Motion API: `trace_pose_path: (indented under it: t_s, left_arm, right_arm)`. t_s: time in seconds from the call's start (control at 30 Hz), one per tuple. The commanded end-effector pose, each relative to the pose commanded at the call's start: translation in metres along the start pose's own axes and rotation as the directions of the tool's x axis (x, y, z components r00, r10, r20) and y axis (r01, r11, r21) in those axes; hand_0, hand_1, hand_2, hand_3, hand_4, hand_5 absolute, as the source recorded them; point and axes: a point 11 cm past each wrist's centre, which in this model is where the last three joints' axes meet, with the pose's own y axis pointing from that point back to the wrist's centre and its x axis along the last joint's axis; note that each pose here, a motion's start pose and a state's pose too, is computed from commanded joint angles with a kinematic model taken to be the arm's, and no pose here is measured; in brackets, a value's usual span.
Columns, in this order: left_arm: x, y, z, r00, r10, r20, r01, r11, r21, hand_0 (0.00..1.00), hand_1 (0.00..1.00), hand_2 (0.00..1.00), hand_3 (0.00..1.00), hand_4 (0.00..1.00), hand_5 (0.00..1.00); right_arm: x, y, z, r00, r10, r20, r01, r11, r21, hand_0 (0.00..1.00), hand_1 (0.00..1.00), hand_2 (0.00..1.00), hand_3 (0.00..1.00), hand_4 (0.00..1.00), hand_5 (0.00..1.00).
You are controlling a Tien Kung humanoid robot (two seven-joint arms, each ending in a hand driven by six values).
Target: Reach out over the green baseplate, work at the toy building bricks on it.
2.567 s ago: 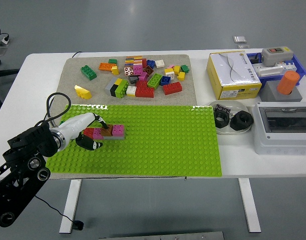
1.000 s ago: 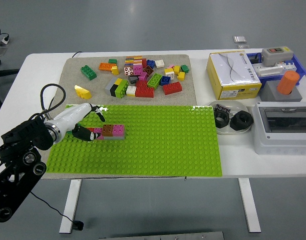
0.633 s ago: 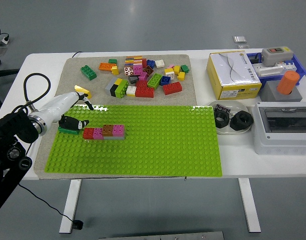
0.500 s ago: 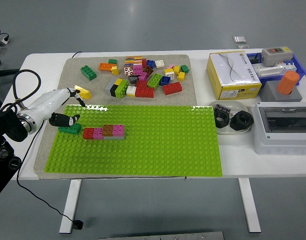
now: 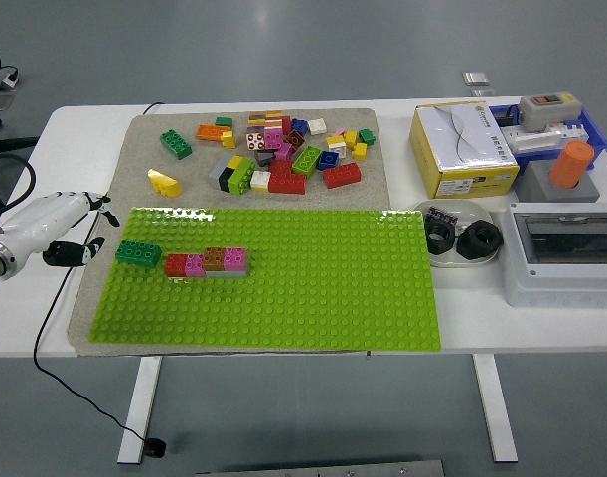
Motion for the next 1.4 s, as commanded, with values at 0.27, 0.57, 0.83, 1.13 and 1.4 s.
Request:
trace_pose_path:
  t_s: [0.27,0.57,0.83,1.13,1.4]
  left_arm:
    - [-0.009,-0.010,-0.005,0.999,-0.043,0.005,0.043,0.998,0.041,0.982,0.978,0.998,0.851,0.656,0.002]
    - [-0.019,-0.018,-0.002,0.994,-0.108,0.020,0.107,0.992,0.065,0.984,0.985,0.998,0.872,0.679,0.002]
    - [-0.024,-0.023,0.000,0.992,-0.125,0.025,0.124,0.990,0.061,0.982,0.984,0.998,0.866,0.671,0.002]
    - [-0.027,-0.031,0.008,0.992,-0.121,0.024,0.120,0.992,0.034,0.986,0.983,0.998,0.859,0.687,0.002]
    - [-0.030,-0.039,0.011,0.991,-0.130,0.015,0.130,0.991,0.031,0.988,0.981,0.998,0.840,0.707,0.002]
  right_arm:
    - [-0.002,0.000,-0.003,1.000,-0.004,-0.005,0.004,1.000,-0.001,0.685,0.682,0.693,0.902,0.625,0.998]
    - [-0.002,0.001,-0.008,1.000,-0.004,-0.019,0.004,1.000,-0.001,0.685,0.681,0.694,0.904,0.622,0.998]
    - [-0.002,0.001,-0.009,1.000,-0.002,-0.028,0.002,1.000,-0.004,0.686,0.681,0.694,0.906,0.614,0.998]
    - [0.001,0.002,-0.010,1.000,0.005,-0.028,-0.005,1.000,0.003,0.688,0.681,0.698,0.908,0.595,0.998]
    - [0.004,0.003,-0.014,1.000,0.010,-0.025,-0.010,1.000,0.017,0.689,0.681,0.698,0.908,0.592,0.998]
